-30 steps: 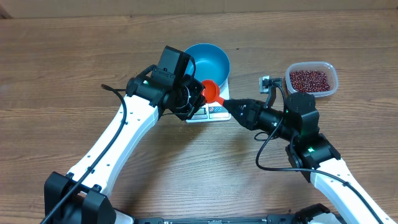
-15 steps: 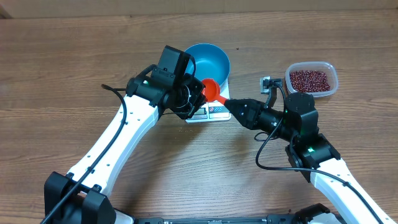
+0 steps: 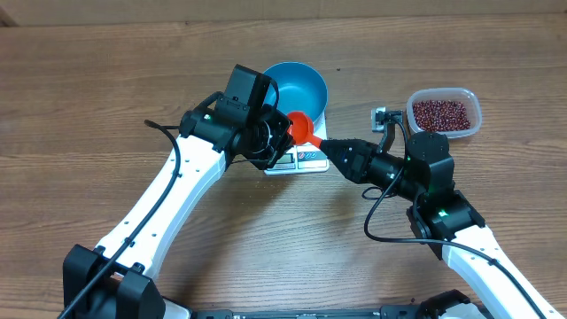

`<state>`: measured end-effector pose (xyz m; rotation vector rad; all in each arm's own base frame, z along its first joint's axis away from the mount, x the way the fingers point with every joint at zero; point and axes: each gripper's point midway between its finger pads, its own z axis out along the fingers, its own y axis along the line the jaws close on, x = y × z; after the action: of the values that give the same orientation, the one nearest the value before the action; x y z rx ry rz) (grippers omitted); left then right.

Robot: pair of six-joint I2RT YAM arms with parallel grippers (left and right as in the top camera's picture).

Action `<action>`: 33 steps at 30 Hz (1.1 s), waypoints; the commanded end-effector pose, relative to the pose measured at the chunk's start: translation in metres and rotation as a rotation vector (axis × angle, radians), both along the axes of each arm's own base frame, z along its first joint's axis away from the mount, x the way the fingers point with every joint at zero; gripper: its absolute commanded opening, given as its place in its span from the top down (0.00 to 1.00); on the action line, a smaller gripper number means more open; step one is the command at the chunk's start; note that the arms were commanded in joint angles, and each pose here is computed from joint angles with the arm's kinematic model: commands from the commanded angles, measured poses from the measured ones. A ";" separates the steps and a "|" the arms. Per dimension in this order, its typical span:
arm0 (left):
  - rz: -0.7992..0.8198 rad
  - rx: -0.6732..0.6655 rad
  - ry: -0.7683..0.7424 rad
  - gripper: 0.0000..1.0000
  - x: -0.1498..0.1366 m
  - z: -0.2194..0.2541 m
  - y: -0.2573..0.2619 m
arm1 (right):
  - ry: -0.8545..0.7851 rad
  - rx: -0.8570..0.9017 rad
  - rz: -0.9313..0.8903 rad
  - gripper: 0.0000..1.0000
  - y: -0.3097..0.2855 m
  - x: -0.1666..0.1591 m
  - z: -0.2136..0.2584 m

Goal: Scoop item into bowl and weigh 150g on scale
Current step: 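Grasp the blue handle with the right gripper and release the left gripper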

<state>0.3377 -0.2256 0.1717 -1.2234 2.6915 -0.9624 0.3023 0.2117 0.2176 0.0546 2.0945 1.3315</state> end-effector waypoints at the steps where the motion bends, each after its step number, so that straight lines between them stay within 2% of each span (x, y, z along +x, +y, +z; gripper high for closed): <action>1: 0.007 -0.011 -0.005 0.96 -0.001 0.005 0.001 | -0.039 0.014 -0.006 0.92 0.001 0.003 0.015; 4: 0.006 -0.011 -0.005 0.95 -0.001 0.005 0.000 | -0.039 0.014 -0.006 0.96 0.001 0.003 0.015; 11: 0.000 -0.008 -0.007 0.81 -0.002 0.005 0.000 | -0.039 0.014 -0.006 0.96 0.002 0.003 0.015; 12: -0.005 -0.005 -0.010 0.75 -0.002 0.005 0.000 | -0.038 0.014 -0.006 0.96 0.001 0.003 0.015; 15: -0.024 0.017 -0.031 0.65 -0.001 0.004 0.002 | -0.038 0.014 -0.006 0.96 0.001 0.003 0.015; 19: -0.179 0.071 -0.195 0.47 0.013 0.009 0.007 | -0.024 0.008 -0.006 0.96 0.001 0.002 0.012; 21: -0.274 0.113 -0.304 0.46 0.024 0.014 0.013 | 0.002 -0.007 -0.014 0.96 -0.002 0.002 0.005; 25: -0.460 0.216 -0.496 0.53 0.043 0.024 0.034 | 0.070 -0.040 -0.059 0.96 -0.016 0.005 -0.011; 30: -0.632 0.253 -0.657 0.55 0.053 0.050 0.048 | 0.111 -0.095 -0.110 0.96 -0.041 0.010 -0.026; 33: -0.713 0.305 -0.707 0.51 0.051 0.066 0.052 | 0.145 -0.141 -0.129 0.96 -0.054 0.010 -0.030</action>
<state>0.3866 -0.1654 0.2034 -0.1717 2.6135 -0.7898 0.3023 0.1660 0.1677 0.2822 2.3053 1.1817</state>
